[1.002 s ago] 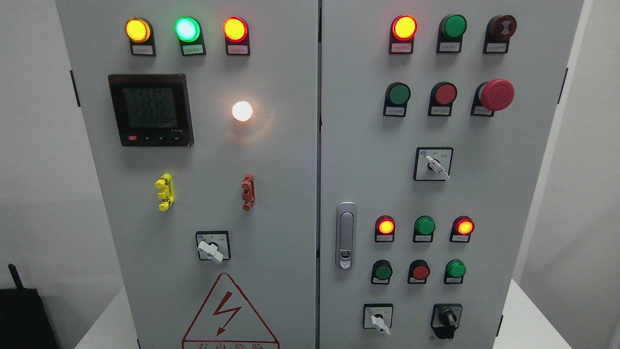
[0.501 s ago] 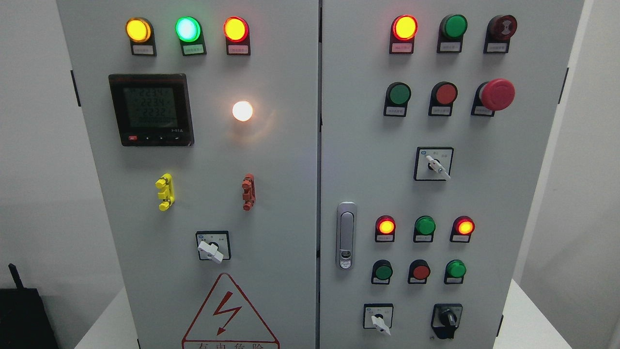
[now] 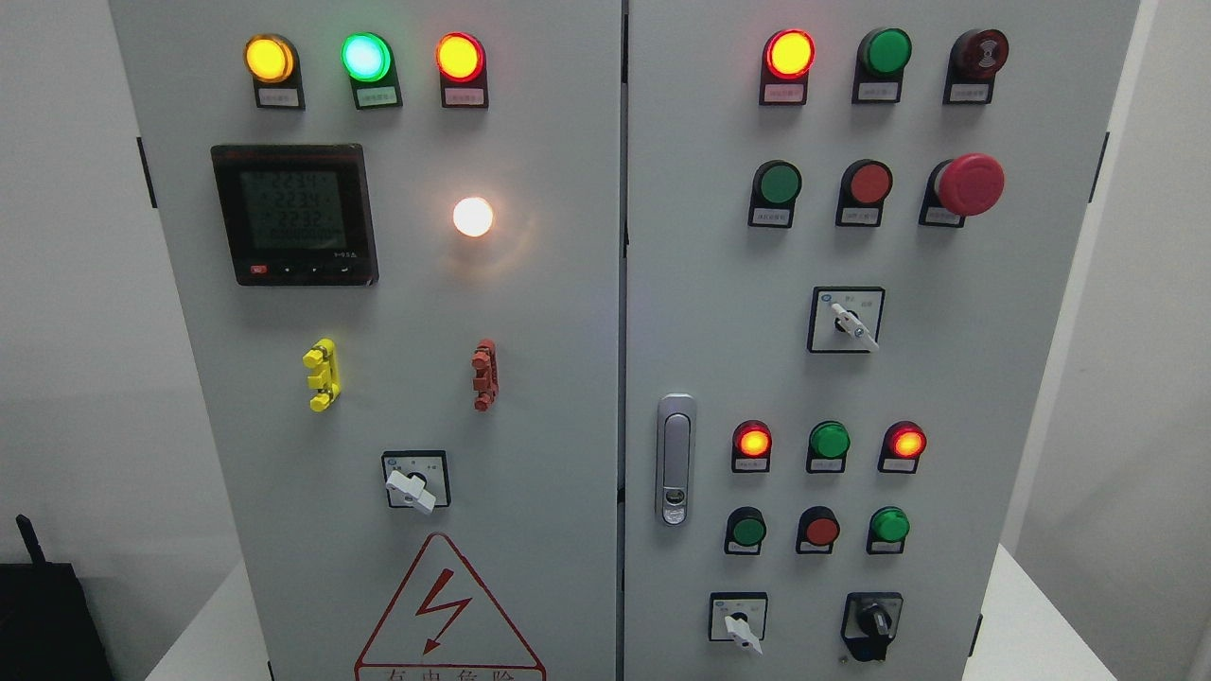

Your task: Trip black knob to open circuit

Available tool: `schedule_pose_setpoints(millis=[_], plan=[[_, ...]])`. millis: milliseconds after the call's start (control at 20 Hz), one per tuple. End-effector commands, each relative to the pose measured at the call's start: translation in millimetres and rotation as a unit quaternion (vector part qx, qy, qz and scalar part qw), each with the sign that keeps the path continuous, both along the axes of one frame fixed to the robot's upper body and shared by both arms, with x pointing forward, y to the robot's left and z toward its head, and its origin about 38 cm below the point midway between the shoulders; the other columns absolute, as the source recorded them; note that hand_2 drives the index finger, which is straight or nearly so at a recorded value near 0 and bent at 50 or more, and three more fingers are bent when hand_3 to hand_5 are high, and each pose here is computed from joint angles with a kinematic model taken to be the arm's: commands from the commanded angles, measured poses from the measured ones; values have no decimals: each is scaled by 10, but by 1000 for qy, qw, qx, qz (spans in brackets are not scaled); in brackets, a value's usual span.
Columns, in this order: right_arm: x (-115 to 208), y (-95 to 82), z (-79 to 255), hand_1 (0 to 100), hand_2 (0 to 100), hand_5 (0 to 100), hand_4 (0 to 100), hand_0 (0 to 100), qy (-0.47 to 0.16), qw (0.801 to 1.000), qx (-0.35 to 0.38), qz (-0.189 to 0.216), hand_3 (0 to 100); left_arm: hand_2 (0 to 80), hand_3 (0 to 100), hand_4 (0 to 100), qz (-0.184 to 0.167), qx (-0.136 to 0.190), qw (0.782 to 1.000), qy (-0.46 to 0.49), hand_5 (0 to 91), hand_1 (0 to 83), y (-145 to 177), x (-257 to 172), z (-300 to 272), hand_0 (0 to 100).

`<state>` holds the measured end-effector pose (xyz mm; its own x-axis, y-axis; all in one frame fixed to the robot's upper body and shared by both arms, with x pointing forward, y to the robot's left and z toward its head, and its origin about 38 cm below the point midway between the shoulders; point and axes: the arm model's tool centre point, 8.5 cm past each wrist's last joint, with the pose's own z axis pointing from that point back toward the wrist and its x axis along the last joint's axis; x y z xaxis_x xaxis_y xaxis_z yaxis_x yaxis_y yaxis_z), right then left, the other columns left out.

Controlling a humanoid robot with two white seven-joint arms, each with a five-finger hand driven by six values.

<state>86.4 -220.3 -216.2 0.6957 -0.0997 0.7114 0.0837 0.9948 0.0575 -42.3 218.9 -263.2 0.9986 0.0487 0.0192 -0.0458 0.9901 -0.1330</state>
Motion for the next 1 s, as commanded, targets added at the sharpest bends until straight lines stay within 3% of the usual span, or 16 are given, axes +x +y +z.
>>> schedule_pose_setpoints(millis=[0,150,351,501,802,952], plan=[[547,-28,366,21,0,0,0,0,-107,994,-13,-7,0,0,0,0,-11,0,1000,1,0,389,-2,-3,0,120],[691,-52,532,18,0,0,0,0,-148,989,-19,-8,6,0,0,0,-11,0,1000,1,0,389,-2,-3,0,120],[825,-95,724,16,0,29,21,0,-202,978,-35,-22,106,0,0,0,-12,0,1000,0,0,389,-2,-2,0,120],[869,-114,812,10,0,110,208,0,-234,971,-42,-28,277,0,0,0,-11,0,1000,1,0,389,-2,-3,0,120],[951,-124,1025,0,0,266,394,0,-283,957,-49,-31,464,0,0,0,-11,0,1000,1,0,389,-2,-3,0,120],[1028,-103,1144,0,0,373,492,0,-306,950,-48,-32,606,0,0,0,-12,0,1000,0,0,389,-2,-2,0,120]])
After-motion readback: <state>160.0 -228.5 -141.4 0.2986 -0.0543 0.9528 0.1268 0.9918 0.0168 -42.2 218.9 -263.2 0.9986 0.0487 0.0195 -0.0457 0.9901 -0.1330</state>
